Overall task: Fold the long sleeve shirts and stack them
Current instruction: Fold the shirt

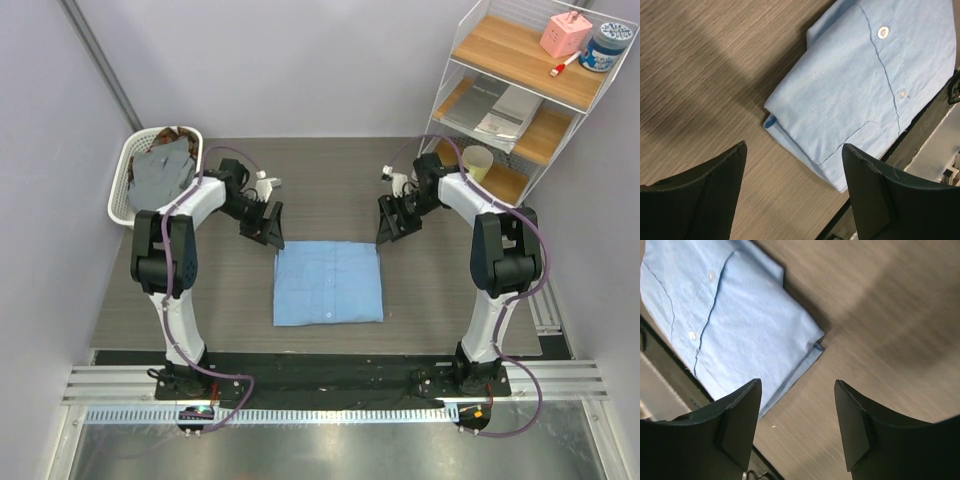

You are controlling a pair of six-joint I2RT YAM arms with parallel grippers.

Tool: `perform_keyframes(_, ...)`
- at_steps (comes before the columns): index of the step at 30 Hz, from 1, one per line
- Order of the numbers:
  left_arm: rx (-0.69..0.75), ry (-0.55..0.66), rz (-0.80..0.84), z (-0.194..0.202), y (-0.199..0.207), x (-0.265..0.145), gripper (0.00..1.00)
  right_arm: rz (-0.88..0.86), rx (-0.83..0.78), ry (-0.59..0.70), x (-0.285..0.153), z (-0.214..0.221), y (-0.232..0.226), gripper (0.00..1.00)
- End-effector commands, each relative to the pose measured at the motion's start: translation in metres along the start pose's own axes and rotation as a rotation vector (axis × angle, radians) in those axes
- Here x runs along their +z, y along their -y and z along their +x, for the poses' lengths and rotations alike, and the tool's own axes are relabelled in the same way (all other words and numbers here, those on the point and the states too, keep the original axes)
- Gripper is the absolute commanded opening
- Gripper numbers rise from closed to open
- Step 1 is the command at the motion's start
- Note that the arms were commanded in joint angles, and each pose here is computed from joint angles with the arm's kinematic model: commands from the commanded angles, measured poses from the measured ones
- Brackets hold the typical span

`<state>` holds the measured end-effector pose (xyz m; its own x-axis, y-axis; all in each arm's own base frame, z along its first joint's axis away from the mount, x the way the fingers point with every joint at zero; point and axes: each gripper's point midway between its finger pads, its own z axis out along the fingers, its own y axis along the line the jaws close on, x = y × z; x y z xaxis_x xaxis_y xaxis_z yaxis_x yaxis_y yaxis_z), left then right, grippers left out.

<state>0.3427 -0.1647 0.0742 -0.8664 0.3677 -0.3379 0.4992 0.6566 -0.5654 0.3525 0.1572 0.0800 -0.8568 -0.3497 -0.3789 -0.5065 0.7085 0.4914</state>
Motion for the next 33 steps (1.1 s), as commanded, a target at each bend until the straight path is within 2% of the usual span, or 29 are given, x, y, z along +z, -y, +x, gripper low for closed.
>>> perform_keyframes(1,-0.090,0.065,0.017,-0.008,0.002,0.012,0.75,-0.124,0.080,-0.031,0.010,0.018,-0.021,0.64)
perform_keyframes(8,-0.199,0.021,0.054,0.011,-0.003,0.033,0.64,-0.145,0.151,-0.017,0.039,0.034,-0.012,0.52)
perform_keyframes(9,-0.204,0.015,0.046,0.013,-0.007,0.036,0.59,-0.142,0.159,-0.013,0.042,0.033,-0.011,0.45)
perform_keyframes(11,-0.209,0.014,0.034,0.009,-0.016,0.042,0.54,-0.121,0.154,0.009,0.049,0.028,-0.001,0.39)
perform_keyframes(12,-0.209,0.014,0.033,0.007,-0.019,0.043,0.47,-0.121,0.158,0.011,0.053,0.026,0.002,0.37)
perform_keyframes(14,-0.162,0.027,0.046,-0.005,-0.022,0.044,0.41,-0.116,0.149,0.045,0.057,0.014,0.006,0.28)
perform_keyframes(15,-0.160,0.020,0.038,-0.007,-0.028,0.047,0.32,-0.114,0.156,0.048,0.061,0.012,0.010,0.26)
perform_keyframes(16,-0.163,0.009,0.028,-0.008,-0.032,0.049,0.26,-0.112,0.155,0.072,0.061,0.004,0.012,0.18)
perform_keyframes(17,-0.128,0.033,0.016,-0.024,-0.036,0.044,0.21,-0.106,0.148,0.087,0.062,-0.002,0.014,0.14)
perform_keyframes(18,-0.150,0.009,0.016,-0.022,-0.043,0.050,0.13,-0.102,0.152,0.098,0.063,-0.006,0.015,0.10)
perform_keyframes(19,-0.158,0.025,0.008,-0.028,-0.049,0.047,0.08,-0.099,0.150,0.125,0.063,-0.015,0.016,0.03)
perform_keyframes(21,-0.180,0.049,0.004,-0.040,-0.062,0.043,0.00,-0.103,0.142,0.154,0.060,-0.025,0.015,0.01)
perform_keyframes(24,-0.174,0.079,0.026,-0.052,-0.062,0.036,0.00,-0.126,0.143,0.214,0.049,-0.041,0.004,0.01)
perform_keyframes(28,-0.128,0.126,0.064,-0.061,-0.040,0.017,0.01,-0.140,0.105,0.255,0.035,-0.053,-0.015,0.02)
perform_keyframes(33,-0.084,0.166,0.061,-0.052,-0.017,-0.004,0.01,-0.157,0.053,0.275,0.024,-0.060,-0.038,0.02)
